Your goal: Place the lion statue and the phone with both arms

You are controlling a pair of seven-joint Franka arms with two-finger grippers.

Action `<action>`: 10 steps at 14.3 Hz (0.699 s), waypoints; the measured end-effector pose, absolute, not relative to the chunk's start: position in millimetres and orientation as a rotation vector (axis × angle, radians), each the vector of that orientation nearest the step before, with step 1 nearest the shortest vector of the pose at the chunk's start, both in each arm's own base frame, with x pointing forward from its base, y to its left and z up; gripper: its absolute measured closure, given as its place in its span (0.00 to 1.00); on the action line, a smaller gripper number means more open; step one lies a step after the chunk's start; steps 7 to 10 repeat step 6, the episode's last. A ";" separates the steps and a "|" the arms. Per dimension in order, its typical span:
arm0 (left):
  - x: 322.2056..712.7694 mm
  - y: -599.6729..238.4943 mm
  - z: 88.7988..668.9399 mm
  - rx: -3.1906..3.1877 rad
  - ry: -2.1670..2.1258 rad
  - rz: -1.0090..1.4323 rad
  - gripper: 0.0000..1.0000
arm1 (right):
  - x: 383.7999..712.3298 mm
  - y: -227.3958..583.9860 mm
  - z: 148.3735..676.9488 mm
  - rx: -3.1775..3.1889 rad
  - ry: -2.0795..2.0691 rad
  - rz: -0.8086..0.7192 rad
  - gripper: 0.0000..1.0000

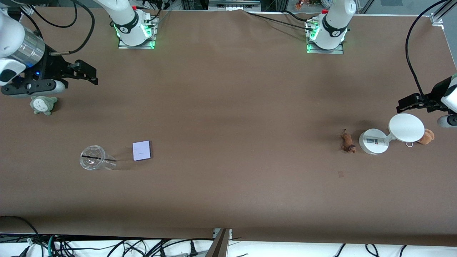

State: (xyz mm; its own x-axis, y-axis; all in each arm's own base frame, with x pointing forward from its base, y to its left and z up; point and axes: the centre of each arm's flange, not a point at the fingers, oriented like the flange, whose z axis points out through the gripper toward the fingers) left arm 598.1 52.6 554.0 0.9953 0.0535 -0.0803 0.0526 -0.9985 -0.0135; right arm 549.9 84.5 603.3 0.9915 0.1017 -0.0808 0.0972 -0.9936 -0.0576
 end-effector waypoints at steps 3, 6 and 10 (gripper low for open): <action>598.2 52.1 554.0 -3.127 -0.082 0.126 0.00 | 549.5 84.3 601.1 -3.083 -0.154 0.138 0.00; 598.2 52.1 554.0 -3.127 -0.082 0.126 0.00 | 549.1 83.0 598.9 -3.093 -0.154 0.144 0.00; 598.2 52.1 554.0 -3.127 -0.082 0.126 0.00 | 549.1 83.0 598.9 -3.093 -0.154 0.144 0.00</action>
